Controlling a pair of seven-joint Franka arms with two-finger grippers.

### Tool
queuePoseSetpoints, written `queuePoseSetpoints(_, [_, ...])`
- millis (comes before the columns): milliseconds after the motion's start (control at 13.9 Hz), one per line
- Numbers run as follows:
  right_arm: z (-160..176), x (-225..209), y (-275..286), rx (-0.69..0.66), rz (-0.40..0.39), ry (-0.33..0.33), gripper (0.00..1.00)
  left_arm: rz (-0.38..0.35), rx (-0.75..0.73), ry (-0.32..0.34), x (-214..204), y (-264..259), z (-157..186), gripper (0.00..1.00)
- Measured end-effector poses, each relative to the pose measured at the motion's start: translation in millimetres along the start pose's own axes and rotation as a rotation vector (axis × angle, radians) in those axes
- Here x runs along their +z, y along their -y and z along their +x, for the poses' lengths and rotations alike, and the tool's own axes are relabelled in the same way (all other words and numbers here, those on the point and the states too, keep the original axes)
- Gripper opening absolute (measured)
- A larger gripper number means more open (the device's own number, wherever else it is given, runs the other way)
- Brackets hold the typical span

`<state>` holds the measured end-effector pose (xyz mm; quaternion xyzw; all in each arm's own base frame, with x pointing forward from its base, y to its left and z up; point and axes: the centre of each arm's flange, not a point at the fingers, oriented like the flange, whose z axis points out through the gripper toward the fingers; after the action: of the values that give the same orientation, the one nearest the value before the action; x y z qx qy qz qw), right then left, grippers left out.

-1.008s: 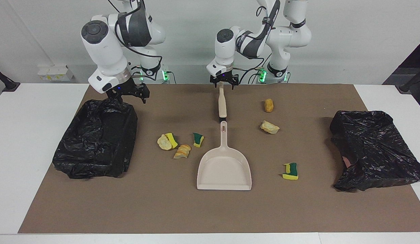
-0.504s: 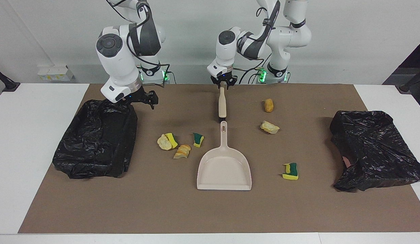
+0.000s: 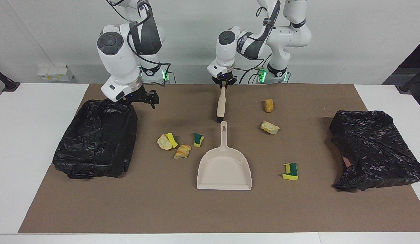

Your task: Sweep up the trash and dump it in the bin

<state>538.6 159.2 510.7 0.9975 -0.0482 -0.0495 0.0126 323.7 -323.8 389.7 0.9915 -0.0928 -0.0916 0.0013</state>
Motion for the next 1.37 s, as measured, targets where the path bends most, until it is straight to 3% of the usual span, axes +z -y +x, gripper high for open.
queuePoseSetpoints(288, [5,10,79,0.113,0.041,-0.001,1.0,0.047,0.025,-0.088,-50,94,60,0.26])
queuePoseSetpoints(504, [21,34,147,0.158,0.114,-0.024,1.0,0.033,0.012,-0.099,-66,156,102,0.26])
queuePoseSetpoints(720, [31,79,197,0.139,0.124,-0.069,1.0,0.068,0.069,-0.122,-80,218,147,0.26])
queuePoseSetpoints(1008, [29,129,233,0.069,0.114,-0.074,1.0,0.146,0.311,-0.127,-83,286,210,0.26])
queuePoseSetpoints(1368, [13,141,255,0.013,0.095,-0.08,1.0,0.251,0.597,-0.149,-75,345,266,0.26])
